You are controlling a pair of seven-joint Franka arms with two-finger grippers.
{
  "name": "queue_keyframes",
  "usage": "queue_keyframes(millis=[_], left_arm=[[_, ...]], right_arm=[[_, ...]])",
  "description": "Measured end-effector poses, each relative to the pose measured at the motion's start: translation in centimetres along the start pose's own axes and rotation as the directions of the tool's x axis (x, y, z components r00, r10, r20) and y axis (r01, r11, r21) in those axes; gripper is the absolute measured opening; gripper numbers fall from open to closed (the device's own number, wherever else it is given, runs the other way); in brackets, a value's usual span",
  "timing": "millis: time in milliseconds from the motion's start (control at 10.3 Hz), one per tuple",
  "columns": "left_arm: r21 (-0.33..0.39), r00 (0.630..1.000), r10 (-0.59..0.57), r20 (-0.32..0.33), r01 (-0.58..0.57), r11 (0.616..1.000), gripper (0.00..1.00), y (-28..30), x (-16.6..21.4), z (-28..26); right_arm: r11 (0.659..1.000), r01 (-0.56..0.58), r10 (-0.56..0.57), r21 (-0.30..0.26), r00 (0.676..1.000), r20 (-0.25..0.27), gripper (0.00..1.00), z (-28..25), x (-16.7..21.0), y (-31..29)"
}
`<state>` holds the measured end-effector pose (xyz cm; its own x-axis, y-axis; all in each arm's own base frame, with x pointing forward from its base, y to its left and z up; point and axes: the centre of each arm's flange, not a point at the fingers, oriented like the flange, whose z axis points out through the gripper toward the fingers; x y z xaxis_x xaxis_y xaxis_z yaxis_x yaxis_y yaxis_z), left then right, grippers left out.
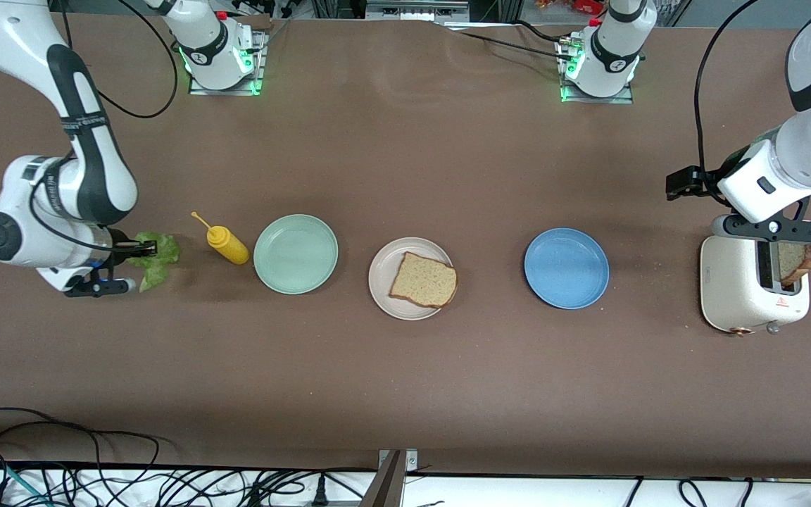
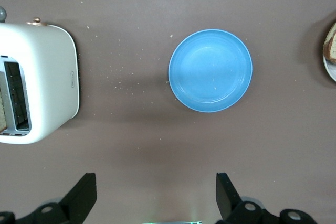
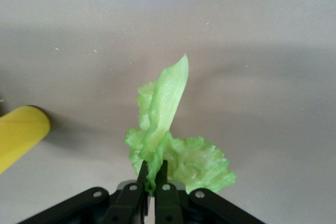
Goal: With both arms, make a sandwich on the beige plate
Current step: 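Grasp the lettuce with the right gripper while the left gripper returns, then lift the lettuce with the right gripper and carry it over the bread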
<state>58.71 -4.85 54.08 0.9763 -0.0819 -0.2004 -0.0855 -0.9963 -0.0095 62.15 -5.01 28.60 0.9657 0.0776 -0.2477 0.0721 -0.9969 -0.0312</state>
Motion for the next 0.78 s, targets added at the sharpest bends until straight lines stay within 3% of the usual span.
queue_keyframes(millis=[487,779], left_arm=[[-0.001,0.999,-0.011,-0.031,0.011,1.000,1.00,-0.6,0.1,-0.6],[-0.004,0.999,-0.033,-0.016,0.033,0.999,1.00,-1.9,0.5,0.2]], right_arm=[[0.998,-0.065,0.063,0.023,0.997,0.047,0.06,-11.6,0.0,-2.5],[0.980,-0.188,0.185,0.066,0.981,0.052,0.06,-13.4,0.2,-12.4]])
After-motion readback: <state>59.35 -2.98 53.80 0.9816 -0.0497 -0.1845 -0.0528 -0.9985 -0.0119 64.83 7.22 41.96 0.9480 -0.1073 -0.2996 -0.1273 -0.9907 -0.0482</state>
